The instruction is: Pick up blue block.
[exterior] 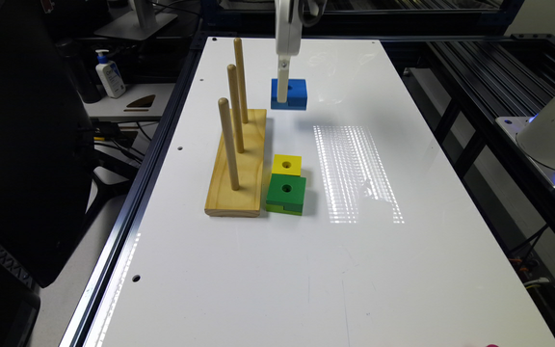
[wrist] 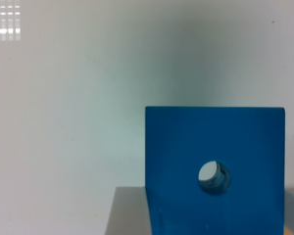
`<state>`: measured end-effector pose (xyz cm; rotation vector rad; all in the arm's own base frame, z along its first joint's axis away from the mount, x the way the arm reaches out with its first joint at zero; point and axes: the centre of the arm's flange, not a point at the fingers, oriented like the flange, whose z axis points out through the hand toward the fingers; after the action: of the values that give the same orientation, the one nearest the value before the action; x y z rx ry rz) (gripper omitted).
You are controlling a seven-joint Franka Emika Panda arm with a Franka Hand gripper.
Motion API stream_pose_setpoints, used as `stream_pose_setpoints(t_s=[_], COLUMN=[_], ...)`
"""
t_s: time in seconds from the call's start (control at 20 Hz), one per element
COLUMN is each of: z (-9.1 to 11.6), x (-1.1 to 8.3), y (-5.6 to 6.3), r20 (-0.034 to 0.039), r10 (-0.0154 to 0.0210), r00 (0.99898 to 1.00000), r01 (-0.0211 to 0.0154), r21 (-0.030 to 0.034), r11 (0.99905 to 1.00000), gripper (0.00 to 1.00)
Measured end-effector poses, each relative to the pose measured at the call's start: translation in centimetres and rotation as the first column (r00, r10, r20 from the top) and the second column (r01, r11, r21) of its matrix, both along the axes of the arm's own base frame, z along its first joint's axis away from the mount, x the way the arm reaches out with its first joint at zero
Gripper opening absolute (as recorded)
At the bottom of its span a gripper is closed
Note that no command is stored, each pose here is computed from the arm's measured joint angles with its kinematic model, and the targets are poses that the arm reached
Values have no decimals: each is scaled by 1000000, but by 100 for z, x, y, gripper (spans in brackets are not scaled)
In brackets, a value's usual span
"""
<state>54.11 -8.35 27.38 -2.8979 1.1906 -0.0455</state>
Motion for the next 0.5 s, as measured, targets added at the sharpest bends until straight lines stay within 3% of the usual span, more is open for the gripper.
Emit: stream_pose_setpoints(t_s=[0.2,0.3,0.5], z=[75,137,424], x=[-12,-5,-43], y=[2,0,6], r20=[-2204,4928,9919], r10=[31,18,57], r00=[999998,999988,999951], r01=[-32,-10,-14], r21=[-230,-1647,-4378], r11=[1000000,999999,999990], gripper=[0,0,0])
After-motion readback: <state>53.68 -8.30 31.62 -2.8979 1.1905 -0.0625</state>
